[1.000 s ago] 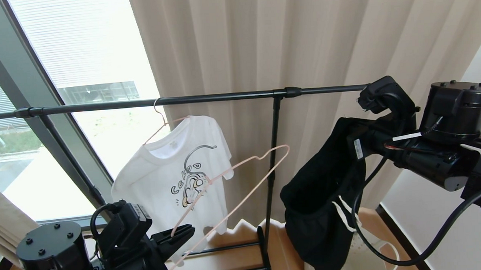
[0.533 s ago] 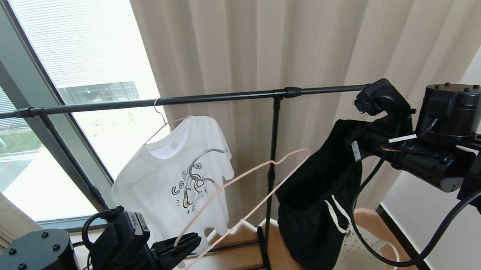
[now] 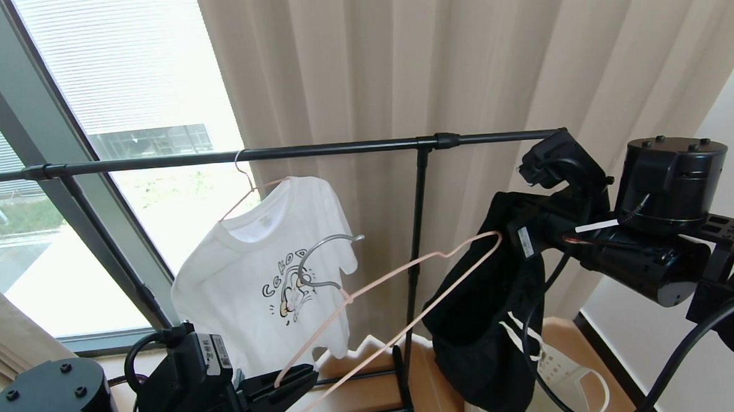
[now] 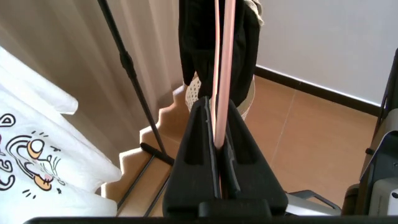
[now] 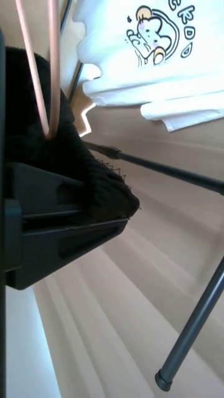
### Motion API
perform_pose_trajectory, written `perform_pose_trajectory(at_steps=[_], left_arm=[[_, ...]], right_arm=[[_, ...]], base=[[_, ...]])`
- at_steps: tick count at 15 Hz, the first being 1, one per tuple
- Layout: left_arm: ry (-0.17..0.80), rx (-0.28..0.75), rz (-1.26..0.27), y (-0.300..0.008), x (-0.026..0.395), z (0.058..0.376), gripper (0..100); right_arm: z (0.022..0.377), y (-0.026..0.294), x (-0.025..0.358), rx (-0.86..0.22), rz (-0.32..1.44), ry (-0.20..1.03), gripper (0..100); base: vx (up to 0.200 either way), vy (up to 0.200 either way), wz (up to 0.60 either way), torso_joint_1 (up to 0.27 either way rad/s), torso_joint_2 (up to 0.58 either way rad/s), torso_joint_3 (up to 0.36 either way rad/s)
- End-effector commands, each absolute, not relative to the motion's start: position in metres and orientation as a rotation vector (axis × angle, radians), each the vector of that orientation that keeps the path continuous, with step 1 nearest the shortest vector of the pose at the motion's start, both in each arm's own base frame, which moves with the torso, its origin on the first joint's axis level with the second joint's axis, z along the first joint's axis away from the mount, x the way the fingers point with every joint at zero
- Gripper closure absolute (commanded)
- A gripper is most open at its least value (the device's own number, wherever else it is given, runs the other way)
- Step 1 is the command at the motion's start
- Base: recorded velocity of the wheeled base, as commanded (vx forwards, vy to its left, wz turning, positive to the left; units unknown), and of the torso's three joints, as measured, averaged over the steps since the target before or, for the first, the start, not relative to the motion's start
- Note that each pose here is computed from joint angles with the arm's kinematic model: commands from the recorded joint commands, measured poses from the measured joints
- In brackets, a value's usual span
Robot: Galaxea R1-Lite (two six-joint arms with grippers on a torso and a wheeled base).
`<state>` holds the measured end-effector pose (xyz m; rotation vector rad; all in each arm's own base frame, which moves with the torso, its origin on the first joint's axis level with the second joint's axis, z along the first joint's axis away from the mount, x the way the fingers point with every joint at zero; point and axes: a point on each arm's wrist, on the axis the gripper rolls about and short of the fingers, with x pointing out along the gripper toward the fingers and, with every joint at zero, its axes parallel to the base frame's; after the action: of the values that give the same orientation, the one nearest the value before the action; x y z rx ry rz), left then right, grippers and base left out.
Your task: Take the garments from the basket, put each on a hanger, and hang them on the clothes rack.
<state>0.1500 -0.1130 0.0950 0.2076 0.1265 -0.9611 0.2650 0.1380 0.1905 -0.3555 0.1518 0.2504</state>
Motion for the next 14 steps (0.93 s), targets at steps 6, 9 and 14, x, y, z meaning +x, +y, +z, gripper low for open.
perform_pose_trajectory(at_steps=[6, 9, 14], left_arm=[[0.163, 0.213, -0.959, -0.117, 0.155, 0.086, 100], [0.174, 0.212, -0.958, -0.118, 0.156, 0.084, 100], [0.165, 0.21, -0.938, -0.117, 0.157, 0.085, 100]], right_arm=[[0.19, 0.158, 0.255, -0.366, 0.264, 0.145, 100], [0.186, 0.17, 0.251, -0.373, 0.266, 0.146, 100], [0.183, 0.188, 0.236, -0.374, 0.309, 0.148, 100]], base=[[0.0, 0.0, 0.0, 0.0, 0.0, 0.0], [0.0, 0.0, 0.0, 0.0, 0.0, 0.0], [0.0, 0.0, 0.0, 0.0, 0.0, 0.0]])
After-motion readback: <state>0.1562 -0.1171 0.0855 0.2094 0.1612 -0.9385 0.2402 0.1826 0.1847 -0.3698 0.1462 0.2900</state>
